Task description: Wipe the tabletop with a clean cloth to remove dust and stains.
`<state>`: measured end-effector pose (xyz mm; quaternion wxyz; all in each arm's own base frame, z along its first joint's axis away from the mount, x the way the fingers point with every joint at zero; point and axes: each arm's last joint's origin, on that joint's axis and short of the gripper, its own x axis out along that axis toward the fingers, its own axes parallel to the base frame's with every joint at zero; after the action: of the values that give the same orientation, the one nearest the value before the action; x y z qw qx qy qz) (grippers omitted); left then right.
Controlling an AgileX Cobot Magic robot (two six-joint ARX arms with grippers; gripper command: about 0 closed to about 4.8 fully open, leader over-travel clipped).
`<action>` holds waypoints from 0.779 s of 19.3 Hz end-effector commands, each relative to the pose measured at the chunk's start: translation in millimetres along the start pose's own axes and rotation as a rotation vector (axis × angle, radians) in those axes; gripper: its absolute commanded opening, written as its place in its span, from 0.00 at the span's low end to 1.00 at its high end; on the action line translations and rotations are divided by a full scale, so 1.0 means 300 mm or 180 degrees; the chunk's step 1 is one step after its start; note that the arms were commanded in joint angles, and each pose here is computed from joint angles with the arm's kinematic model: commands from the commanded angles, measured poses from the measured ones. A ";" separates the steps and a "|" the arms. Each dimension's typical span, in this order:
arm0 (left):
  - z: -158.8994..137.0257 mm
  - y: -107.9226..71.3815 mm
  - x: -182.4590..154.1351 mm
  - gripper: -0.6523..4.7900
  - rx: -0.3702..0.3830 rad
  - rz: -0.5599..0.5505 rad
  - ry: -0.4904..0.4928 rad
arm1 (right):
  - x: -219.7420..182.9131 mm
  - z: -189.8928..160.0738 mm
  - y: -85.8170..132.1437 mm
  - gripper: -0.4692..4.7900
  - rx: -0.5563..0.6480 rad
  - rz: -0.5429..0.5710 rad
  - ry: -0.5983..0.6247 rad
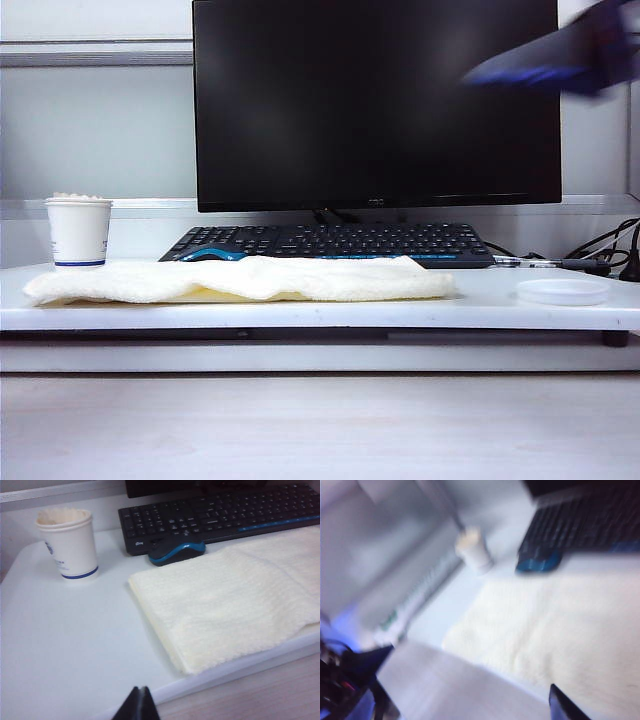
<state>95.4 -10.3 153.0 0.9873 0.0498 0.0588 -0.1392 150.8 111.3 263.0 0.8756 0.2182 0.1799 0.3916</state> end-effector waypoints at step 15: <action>-0.006 -0.001 0.000 0.11 -0.0019 -0.0036 0.0046 | 0.564 -0.007 -0.039 1.00 -0.0130 -0.0436 0.0865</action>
<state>95.4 -10.2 153.0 0.9874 0.0490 0.0589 -0.1386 262.7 230.4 234.4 0.8725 0.1382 0.2951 0.3640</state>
